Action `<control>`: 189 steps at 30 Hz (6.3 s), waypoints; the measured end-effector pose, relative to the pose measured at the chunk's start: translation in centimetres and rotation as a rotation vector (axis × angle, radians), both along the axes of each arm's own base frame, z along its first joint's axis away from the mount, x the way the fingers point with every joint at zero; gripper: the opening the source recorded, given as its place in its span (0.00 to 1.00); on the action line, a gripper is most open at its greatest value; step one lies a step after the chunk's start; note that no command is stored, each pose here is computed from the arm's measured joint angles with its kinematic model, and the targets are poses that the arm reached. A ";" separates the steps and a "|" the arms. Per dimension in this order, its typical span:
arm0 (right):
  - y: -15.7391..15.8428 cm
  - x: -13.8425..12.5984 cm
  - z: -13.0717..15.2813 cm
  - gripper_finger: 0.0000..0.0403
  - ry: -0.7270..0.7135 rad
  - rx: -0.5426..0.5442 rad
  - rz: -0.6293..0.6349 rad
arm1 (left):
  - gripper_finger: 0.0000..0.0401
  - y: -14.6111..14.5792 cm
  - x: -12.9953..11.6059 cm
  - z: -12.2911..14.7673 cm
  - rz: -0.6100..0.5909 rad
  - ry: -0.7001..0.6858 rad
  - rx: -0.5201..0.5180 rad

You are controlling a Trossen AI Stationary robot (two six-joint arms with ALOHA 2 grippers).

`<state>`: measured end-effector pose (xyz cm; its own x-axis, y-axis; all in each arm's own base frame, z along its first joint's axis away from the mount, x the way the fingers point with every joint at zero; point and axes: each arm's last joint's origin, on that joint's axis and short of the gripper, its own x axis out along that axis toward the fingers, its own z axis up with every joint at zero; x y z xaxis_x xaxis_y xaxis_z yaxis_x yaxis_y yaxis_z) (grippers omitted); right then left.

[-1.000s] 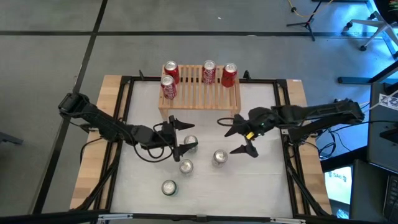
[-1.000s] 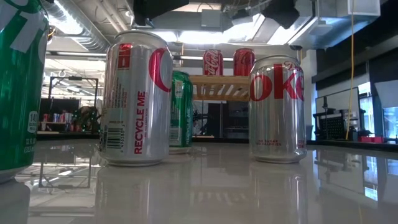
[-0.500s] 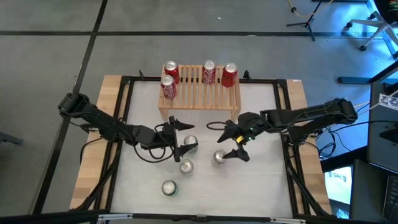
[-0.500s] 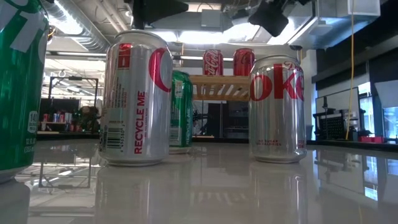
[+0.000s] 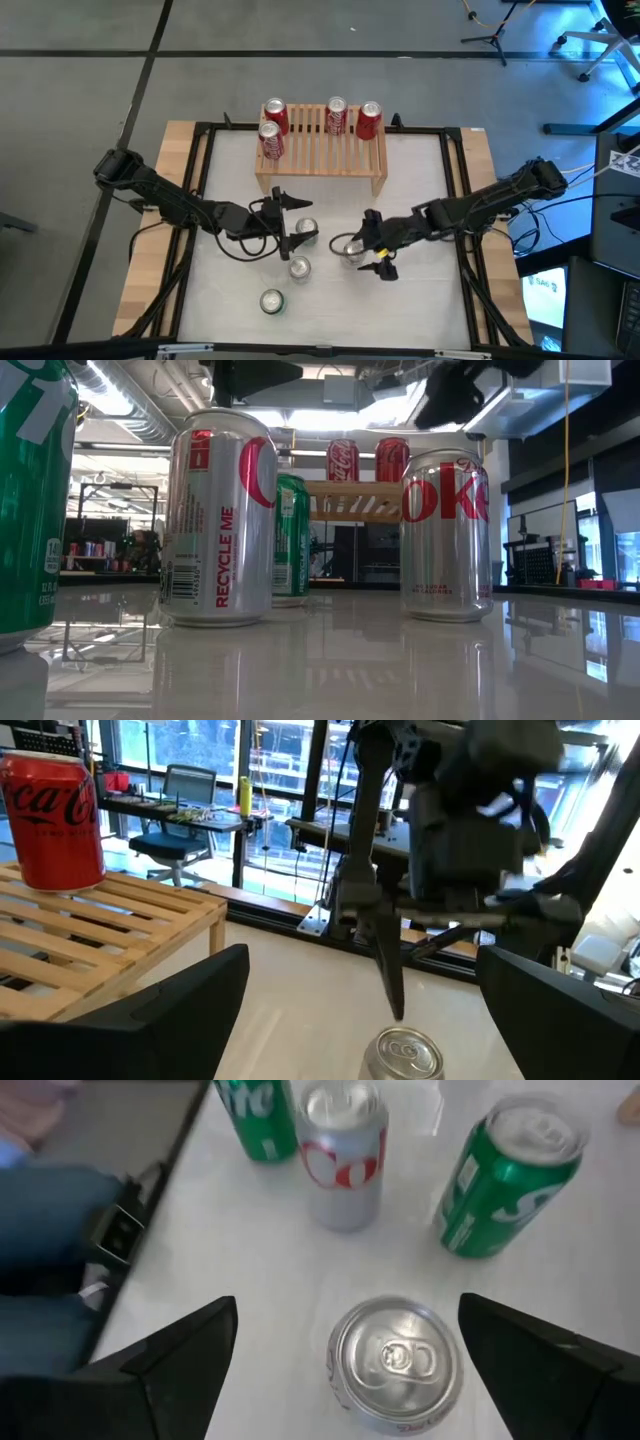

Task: Place canned beverage on shelf
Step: Put the right red silver soda can on the shelf

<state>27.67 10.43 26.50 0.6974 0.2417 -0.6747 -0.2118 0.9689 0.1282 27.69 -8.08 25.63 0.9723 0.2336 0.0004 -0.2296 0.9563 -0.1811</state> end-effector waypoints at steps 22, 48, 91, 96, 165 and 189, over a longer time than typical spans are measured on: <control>0.7 2.0 -5.8 0.93 0.204 -0.139 -0.024 | 0.95 0.0 0.0 0.0 0.000 0.004 -0.001; 0.9 2.5 -5.9 0.78 0.208 -0.120 -0.056 | 0.95 0.0 0.0 -0.1 0.000 0.007 0.000; -10.9 3.4 12.9 0.74 0.129 -0.358 0.053 | 0.95 0.0 0.0 -0.1 0.000 0.008 0.000; -14.8 3.3 13.0 0.74 0.095 -0.351 0.047 | 0.95 0.0 0.0 -0.1 0.000 0.008 0.000; -25.9 5.8 9.3 0.78 0.012 -0.365 0.038 | 0.95 1.0 0.2 -0.1 0.055 -0.006 -0.048; -26.4 5.6 9.0 0.96 0.100 -0.479 -0.059 | 0.95 1.0 0.2 -0.1 0.055 -0.006 -0.049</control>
